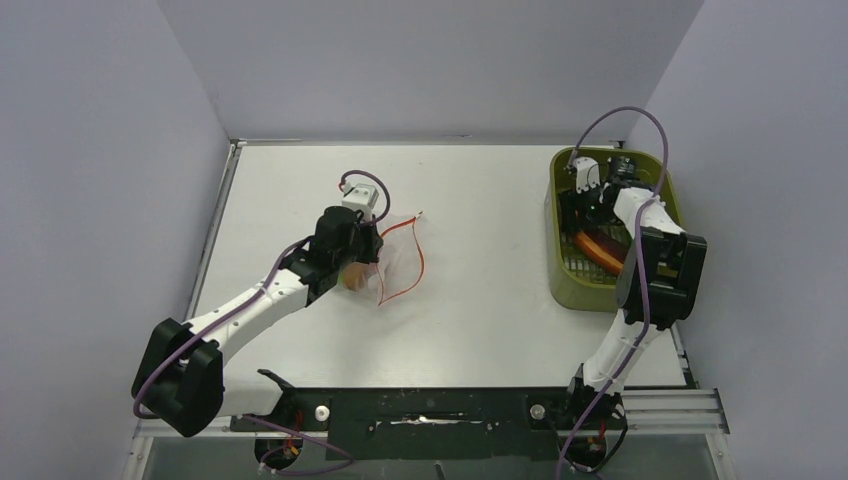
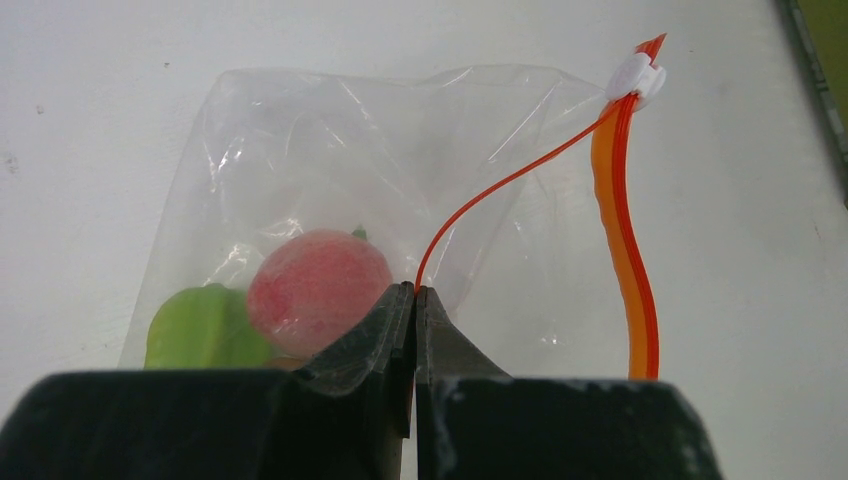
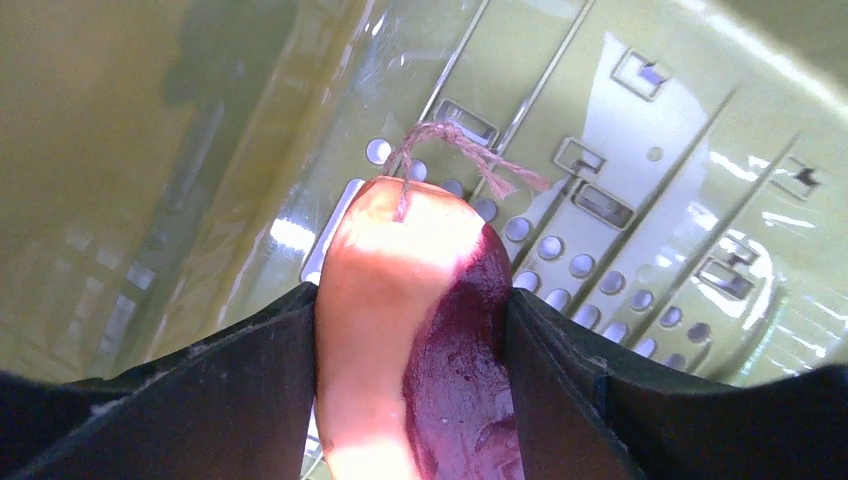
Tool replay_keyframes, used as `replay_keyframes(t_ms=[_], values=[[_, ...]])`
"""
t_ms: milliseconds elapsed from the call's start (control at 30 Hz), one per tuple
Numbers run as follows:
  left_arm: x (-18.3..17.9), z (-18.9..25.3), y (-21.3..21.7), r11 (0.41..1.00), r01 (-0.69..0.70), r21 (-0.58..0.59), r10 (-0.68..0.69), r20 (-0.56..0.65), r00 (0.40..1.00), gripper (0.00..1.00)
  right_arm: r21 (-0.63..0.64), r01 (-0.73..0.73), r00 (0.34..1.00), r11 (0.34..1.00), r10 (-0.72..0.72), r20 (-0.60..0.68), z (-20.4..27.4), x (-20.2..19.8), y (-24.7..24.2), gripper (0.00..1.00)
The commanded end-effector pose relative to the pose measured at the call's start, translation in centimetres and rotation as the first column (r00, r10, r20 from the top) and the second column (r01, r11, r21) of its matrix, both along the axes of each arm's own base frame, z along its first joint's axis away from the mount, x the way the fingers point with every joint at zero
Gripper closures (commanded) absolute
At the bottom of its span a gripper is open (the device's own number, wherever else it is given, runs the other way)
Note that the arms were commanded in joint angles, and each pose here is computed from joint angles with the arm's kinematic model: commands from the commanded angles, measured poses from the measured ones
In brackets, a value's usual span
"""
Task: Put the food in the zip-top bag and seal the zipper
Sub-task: Pick up the fake vegetable from the bin.
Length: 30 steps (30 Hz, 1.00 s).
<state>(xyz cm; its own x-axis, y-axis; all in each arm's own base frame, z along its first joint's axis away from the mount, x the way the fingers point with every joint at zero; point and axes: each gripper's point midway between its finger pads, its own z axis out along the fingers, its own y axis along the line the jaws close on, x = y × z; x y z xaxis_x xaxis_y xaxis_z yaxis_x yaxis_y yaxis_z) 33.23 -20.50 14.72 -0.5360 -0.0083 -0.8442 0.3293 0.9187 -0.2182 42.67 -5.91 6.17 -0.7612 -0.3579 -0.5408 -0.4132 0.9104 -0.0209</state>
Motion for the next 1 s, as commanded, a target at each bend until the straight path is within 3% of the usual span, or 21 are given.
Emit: replay_keyframes(t_ms=[0,500,967], values=[[0.9,4.0,-0.3,0.999,0.006,-0.039,-0.003,0.092,0.996,1.00,-0.025,0.023,0.979,0.999,-0.017,0.202,7.2,2.7,-0.1,0.40],[0.1,9.2,-0.2,0.992,0.015,-0.129,0.009,0.180,0.984,1.00,-0.006,0.024,0.927,1.000,-0.020,0.374,14.9,2.0,2.3,0.42],[-0.2,14.5,-0.6,0.973,0.016,-0.230,0.033,0.210,0.977,1.00,0.018,0.157,0.812,0.988,-0.139,0.567,24.1,1.5,1.6,0.44]])
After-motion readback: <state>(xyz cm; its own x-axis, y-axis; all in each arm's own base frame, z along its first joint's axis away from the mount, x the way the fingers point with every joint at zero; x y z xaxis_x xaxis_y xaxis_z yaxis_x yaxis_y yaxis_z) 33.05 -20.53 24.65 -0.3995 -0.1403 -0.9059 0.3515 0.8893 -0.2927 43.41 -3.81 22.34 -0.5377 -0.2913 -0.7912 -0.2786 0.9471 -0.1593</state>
